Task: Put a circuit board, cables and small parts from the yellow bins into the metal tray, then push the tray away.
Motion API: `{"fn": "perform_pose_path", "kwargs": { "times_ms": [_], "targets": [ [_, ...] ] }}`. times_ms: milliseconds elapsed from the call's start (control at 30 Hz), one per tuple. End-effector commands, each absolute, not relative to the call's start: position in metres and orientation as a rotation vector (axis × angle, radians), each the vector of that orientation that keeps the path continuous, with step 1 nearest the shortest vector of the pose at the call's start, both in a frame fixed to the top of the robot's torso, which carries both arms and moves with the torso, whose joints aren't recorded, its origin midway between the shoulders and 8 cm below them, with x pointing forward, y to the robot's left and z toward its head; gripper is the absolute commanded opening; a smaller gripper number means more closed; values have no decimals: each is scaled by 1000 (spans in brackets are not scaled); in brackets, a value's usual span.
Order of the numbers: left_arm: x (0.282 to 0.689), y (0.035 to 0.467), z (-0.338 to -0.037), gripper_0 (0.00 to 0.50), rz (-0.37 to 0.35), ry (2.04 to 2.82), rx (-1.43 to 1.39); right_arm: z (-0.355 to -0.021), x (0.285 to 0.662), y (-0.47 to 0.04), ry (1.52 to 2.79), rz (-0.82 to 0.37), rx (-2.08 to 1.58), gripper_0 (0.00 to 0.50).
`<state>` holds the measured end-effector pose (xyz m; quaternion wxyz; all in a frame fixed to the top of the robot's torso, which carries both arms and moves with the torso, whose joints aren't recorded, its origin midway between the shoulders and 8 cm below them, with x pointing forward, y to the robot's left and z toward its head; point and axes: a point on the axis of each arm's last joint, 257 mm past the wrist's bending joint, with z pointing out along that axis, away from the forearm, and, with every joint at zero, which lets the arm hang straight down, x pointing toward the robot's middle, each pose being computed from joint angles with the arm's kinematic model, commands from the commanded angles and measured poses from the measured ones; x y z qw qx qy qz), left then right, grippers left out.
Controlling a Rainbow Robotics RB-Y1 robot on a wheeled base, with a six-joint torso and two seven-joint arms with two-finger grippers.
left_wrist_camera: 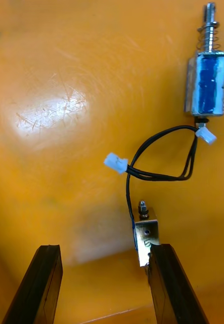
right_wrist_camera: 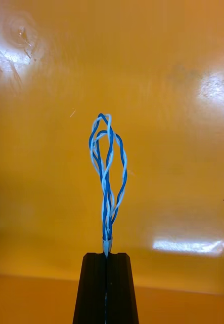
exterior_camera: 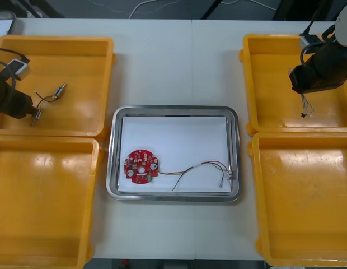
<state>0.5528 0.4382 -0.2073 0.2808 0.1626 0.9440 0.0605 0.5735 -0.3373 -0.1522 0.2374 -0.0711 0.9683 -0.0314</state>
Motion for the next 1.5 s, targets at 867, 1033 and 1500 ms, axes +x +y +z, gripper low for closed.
{"fn": "perform_pose_path", "kwargs": {
  "times_ms": [867,1033,1500],
  "targets": [
    [574,415,-212,0,168,2497,293,-46,528,-328,2474,-247,-751,0],
    [575,412,-209,0,159,2492,298,-48,516,-321,2416,-281,-802,0],
    [533,397,-139,0,165,2552,264,-68,485,-305,2372,-212,-893,0]
  ]
}}
